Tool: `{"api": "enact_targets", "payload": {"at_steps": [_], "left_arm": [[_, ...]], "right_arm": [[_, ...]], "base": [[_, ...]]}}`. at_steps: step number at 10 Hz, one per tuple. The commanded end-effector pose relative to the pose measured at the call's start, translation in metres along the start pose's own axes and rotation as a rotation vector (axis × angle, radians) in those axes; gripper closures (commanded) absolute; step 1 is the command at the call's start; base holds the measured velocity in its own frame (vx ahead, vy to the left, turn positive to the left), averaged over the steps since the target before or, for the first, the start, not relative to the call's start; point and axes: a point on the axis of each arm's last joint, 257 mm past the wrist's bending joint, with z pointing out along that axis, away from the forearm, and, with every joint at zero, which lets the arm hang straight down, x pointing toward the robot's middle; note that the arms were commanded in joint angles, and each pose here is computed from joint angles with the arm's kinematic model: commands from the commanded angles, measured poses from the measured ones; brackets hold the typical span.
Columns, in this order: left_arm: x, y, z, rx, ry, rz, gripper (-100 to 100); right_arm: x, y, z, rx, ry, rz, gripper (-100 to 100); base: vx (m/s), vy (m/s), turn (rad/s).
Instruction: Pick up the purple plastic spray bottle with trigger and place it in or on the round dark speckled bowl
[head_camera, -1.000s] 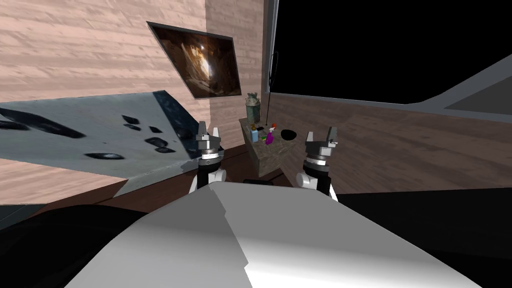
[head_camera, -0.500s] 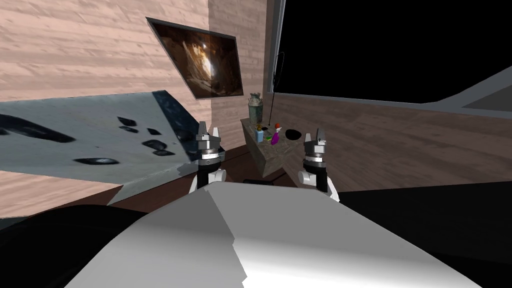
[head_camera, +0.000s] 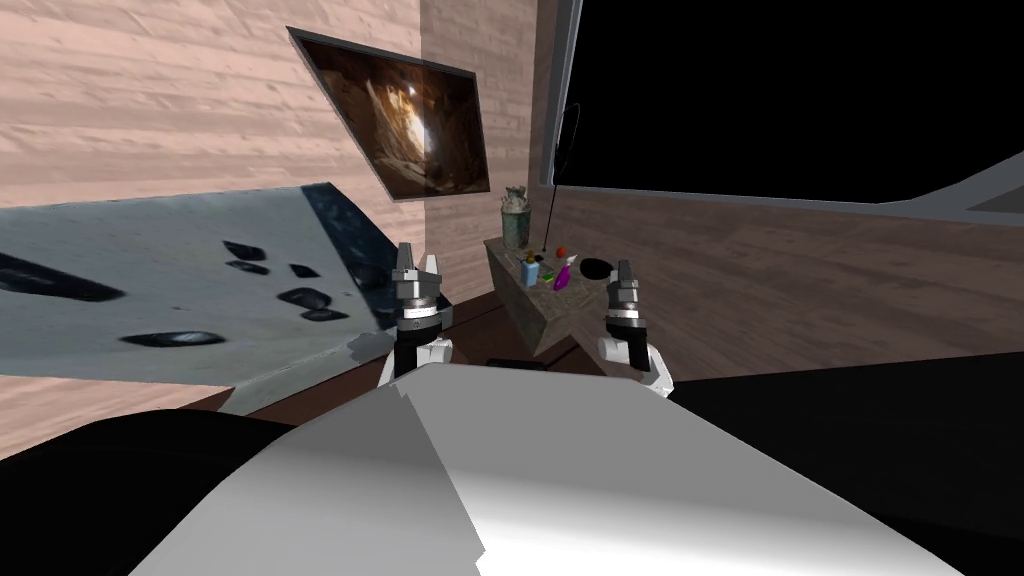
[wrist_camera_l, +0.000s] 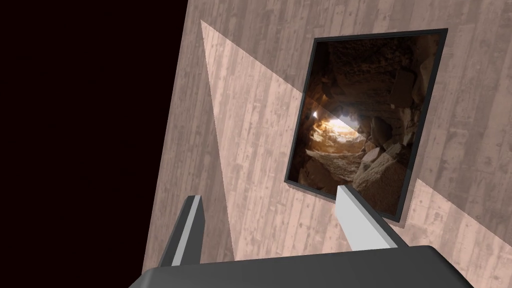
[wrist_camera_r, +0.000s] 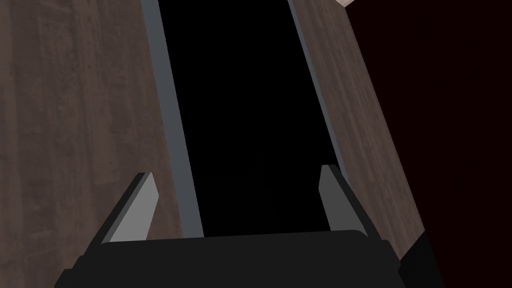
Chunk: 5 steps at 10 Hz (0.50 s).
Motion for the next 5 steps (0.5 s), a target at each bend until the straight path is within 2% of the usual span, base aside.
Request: {"api": "enact_targets", "payload": {"at_steps": [1, 2, 3, 4, 5], "left_arm": [[0.0, 0.0, 0.0, 0.0, 0.0, 0.0, 0], [0.0, 0.0, 0.0, 0.0, 0.0, 0.0, 0], [0.0, 0.0, 0.0, 0.0, 0.0, 0.0, 0], [0.0, 0.0, 0.0, 0.0, 0.0, 0.0, 0], [0.0, 0.0, 0.0, 0.0, 0.0, 0.0, 0]], "right_arm": [[-0.002, -0.013, 0.001, 0.028, 0.006, -0.043, -100], [-0.004, -0.028, 0.003, 0.054, 0.012, -0.103, -100], [-0.004, -0.031, 0.002, 0.061, 0.014, -0.103, -100], [-0.007, -0.047, 0.004, 0.091, 0.021, -0.164, -100], [-0.011, -0.063, 0.006, 0.123, 0.028, -0.219, -100]], "base": [[0.026, 0.151, -0.05], [0.01, 0.168, -0.061], [0.015, 0.14, -0.035], [0.03, 0.148, -0.048], [0.057, 0.239, -0.105]]}}
